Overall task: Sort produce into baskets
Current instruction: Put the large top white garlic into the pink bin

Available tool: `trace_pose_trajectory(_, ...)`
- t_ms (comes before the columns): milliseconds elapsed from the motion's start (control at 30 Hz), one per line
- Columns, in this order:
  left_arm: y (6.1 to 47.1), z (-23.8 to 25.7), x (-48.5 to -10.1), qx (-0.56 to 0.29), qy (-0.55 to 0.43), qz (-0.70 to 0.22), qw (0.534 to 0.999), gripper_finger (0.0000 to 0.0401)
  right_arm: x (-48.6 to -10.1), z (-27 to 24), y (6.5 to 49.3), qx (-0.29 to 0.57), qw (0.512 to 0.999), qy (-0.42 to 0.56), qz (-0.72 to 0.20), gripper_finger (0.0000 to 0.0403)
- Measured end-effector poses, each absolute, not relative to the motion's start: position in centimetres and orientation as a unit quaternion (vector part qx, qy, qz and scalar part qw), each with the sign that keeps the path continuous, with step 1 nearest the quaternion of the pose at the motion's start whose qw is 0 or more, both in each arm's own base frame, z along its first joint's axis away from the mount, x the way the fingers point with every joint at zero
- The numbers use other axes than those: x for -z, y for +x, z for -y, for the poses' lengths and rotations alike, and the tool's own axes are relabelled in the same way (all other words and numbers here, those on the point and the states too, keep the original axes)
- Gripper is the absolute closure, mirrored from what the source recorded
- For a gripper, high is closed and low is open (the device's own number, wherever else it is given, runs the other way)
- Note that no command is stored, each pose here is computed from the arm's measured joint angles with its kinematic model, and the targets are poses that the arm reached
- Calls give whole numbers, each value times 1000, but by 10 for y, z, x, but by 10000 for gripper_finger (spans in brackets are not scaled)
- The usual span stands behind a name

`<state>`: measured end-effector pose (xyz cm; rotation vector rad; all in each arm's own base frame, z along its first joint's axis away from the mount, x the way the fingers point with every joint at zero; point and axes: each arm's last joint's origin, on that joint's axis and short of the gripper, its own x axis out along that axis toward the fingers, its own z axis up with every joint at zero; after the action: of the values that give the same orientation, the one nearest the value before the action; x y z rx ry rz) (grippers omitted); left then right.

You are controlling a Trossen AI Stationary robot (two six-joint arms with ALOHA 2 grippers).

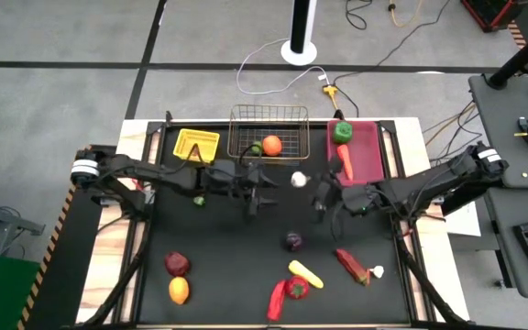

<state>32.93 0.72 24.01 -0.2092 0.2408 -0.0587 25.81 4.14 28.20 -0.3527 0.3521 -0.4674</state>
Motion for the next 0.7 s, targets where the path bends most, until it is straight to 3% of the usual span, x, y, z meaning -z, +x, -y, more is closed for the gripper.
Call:
trace_pose_trajectory(200,316,-6,-247,6,-96,-159,982,153,-291,10,251,296,915,8,-276,254)
trace_pose_trajectory(400,306,-6,-251,1,-91,-186,978,160,-287,61,227,429,798,162,-391,254)
trace_pose_trajectory(500,304,-6,-251,0,-91,-192,977,164,-281,78,214,462,746,199,-437,254)
trace_pose_trajectory(700,305,-6,-249,0,-91,-196,976,166,-261,102,209,479,711,233,-458,254)
